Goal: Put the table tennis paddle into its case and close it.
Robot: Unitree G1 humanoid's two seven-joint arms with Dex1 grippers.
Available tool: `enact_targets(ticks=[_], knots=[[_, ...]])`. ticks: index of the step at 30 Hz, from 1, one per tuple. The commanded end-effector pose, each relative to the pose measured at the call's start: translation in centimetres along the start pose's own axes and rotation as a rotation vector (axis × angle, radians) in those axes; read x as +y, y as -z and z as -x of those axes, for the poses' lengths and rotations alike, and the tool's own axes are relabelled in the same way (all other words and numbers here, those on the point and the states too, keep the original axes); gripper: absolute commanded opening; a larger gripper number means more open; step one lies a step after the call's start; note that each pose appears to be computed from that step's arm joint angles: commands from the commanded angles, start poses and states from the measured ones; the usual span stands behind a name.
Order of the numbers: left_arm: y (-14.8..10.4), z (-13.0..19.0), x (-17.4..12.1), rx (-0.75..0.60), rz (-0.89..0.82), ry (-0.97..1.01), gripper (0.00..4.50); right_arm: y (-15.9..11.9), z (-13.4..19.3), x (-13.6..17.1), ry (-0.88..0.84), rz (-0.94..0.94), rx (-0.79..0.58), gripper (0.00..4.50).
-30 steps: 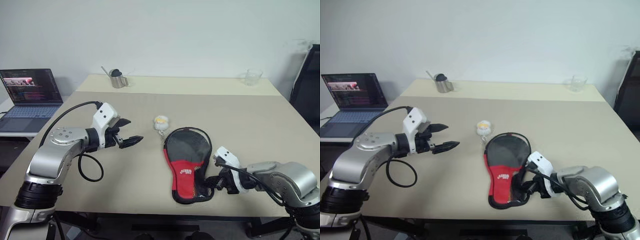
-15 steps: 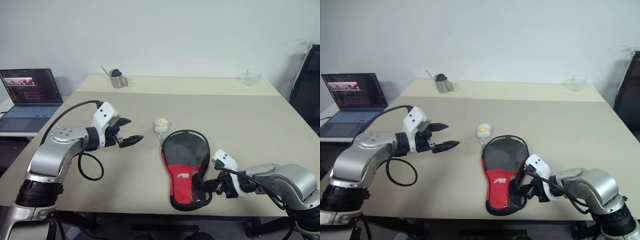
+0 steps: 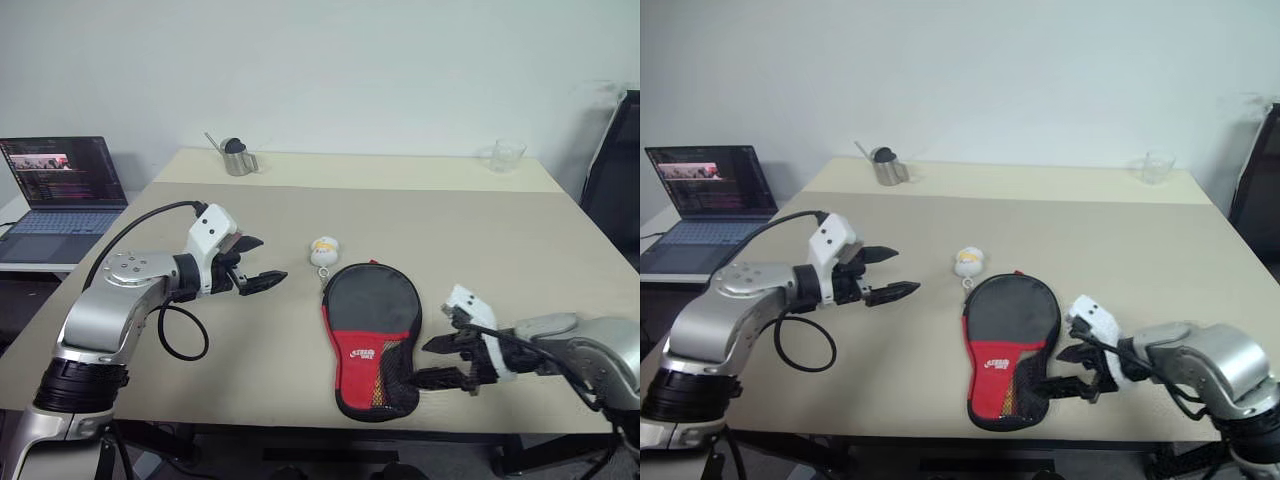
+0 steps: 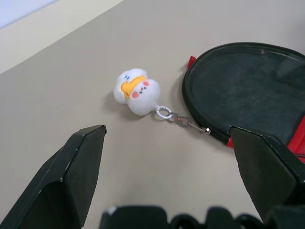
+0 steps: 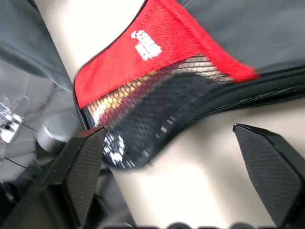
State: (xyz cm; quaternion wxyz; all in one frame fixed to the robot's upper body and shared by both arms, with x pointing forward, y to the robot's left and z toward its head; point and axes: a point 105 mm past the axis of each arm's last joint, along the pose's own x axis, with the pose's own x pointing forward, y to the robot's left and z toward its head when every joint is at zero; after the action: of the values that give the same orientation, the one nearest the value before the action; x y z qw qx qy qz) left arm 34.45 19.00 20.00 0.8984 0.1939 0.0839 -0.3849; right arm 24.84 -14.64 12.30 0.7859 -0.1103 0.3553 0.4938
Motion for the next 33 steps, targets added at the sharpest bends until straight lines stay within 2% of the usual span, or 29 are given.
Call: enact_targets(ticks=[1, 4, 6, 9, 11, 17, 20, 26, 33], knots=[[-1.2, 0.6, 1.0, -0.029, -0.039, -0.049, 4.5, 0.1, 1.5, -0.9, -0.015, 0.113, -0.012, 4.47], [-1.1, 0.6, 1.6, -0.028, -0.031, -0.08, 4.5, -1.6, 3.0, -3.0, 0.049, 0.173, -0.097, 4.47], [-1.2, 0.4, 2.0, -0.029, -0.027, -0.108, 4.5, -4.4, 3.7, -4.2, 0.1, 0.197, -0.234, 4.47], [-1.5, -0.2, 2.3, -0.043, -0.019, -0.128, 4.5, -8.3, 3.5, -4.2, 0.11, 0.238, -0.419, 4.47], [-2.0, -0.7, 2.3, -0.057, -0.016, -0.135, 4.5, -9.5, 2.9, -3.7, 0.103, 0.253, -0.474, 4.47], [-2.7, -3.8, 1.3, -0.1, 0.041, -0.112, 4.5, -9.7, 1.4, -3.5, 0.131, 0.225, -0.509, 4.47], [-2.9, -4.7, 1.7, -0.112, 0.054, -0.119, 4.5, -11.2, 0.6, -3.8, 0.159, 0.211, -0.56, 4.47], [-2.5, -1.9, 3.2, -0.104, 0.107, -0.184, 4.5, -13.7, -1.9, -1.7, 0.066, 0.289, -0.571, 4.47], [-2.0, 0.6, 4.0, -0.087, 0.109, -0.229, 4.5, -15.2, -2.9, -1.6, 0.033, 0.296, -0.581, 4.47]])
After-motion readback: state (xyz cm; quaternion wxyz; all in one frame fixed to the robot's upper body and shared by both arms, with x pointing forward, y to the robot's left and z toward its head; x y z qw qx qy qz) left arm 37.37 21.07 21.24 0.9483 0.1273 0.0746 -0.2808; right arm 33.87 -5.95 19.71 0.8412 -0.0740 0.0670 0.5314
